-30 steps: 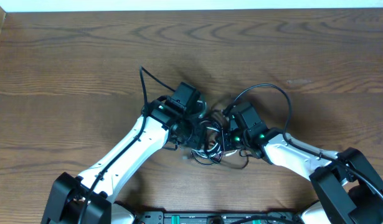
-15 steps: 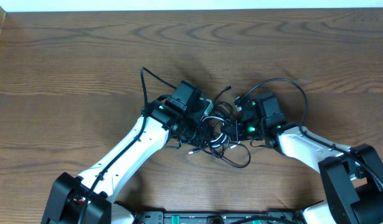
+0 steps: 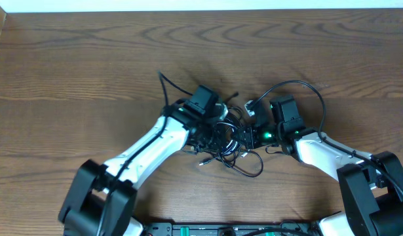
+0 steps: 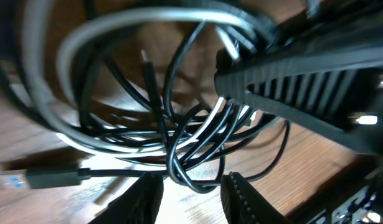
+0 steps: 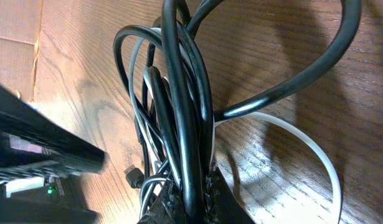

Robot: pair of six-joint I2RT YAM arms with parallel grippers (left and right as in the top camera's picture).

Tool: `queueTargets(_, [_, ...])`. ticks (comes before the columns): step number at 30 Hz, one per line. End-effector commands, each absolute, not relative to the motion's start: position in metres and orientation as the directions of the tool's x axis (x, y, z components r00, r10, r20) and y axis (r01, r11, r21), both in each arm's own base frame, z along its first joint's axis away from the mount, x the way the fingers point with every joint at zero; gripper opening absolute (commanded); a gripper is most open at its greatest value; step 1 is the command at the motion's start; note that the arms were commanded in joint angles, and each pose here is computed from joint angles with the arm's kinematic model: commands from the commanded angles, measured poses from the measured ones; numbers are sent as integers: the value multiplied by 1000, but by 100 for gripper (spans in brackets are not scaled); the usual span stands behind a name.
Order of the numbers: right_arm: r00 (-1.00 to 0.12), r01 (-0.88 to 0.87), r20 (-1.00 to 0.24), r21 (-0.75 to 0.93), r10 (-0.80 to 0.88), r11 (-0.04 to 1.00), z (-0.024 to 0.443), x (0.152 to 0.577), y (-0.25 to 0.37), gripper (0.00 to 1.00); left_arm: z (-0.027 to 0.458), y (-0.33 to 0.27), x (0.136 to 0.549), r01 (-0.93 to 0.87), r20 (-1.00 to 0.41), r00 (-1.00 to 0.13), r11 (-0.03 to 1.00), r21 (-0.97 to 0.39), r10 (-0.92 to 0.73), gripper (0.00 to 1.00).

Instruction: Untangle cables

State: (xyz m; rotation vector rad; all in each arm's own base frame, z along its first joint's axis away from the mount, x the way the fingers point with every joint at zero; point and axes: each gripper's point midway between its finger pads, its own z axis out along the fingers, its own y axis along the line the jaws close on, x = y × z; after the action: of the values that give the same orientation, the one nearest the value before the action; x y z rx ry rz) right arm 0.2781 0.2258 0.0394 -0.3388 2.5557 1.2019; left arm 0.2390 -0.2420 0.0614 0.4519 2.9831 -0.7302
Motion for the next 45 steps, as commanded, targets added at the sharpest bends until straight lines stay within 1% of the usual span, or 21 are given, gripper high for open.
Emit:
queueTargets(1, [-926, -349, -364, 724, -100, 595, 41, 276, 227, 1, 43, -243, 232, 282, -56, -957, 863, -419, 285, 36])
queueTargets(6, [-926, -349, -364, 723, -100, 596, 41, 276, 227, 1, 26, -229, 238, 275, -48, -960, 904, -327, 274, 37])
queueTargets(10, [-926, -349, -364, 723, -101, 596, 41, 276, 227, 1, 23, -229, 239, 274, -45, -961, 905, -325, 274, 38])
queueTargets(11, [-925, -351, -365, 723, -102, 595, 41, 276, 227, 1, 23, -230, 239, 275, -48, -960, 904, -327, 274, 40])
queueTargets(12, [-924, -353, -367, 722, -103, 595, 41, 276, 227, 1, 23, -230, 240, 276, -52, -960, 904, -328, 274, 41])
queueTargets(23, [-924, -354, -368, 721, -105, 596, 40, 275, 227, 1, 16, -243, 235, 324, -95, -946, 883, -341, 310, 40])
queueTargets(24, [-924, -354, -367, 721, -105, 596, 40, 275, 227, 1, 14, -245, 233, 333, -102, -943, 879, -342, 318, 38])
queueTargets(27, [-924, -354, -367, 721, -105, 596, 40, 275, 227, 1, 11, -246, 232, 343, -111, -939, 877, -337, 325, 27])
queueTargets(28, [-924, -355, -368, 721, -105, 596, 40, 275, 227, 1, 10, -245, 233, 343, -114, -939, 880, -329, 324, 15])
queueTargets(29, [-923, -357, -369, 720, -107, 595, 40, 275, 227, 1, 10, -244, 234, 343, -116, -939, 882, -324, 323, 8])
queueTargets(33, [-923, -356, -371, 710, -108, 608, 38, 276, 225, 1, 17, -245, 238, 343, -136, -939, 879, -331, 316, 7])
queueTargets(37, [-921, -358, -375, 700, -109, 618, 37, 277, 224, 1, 40, -248, 241, 360, -193, -931, 866, -347, 310, 8])
queueTargets(42, [-931, -310, -354, 635, -90, 707, 21, 281, 210, 1, 81, -249, 243, 391, -294, -910, 842, -373, 292, 7])
queueTargets(45, [-932, -295, -353, 607, -83, 738, 16, 283, 204, 1, 104, -250, 244, 387, -344, -904, 833, -396, 256, 7])
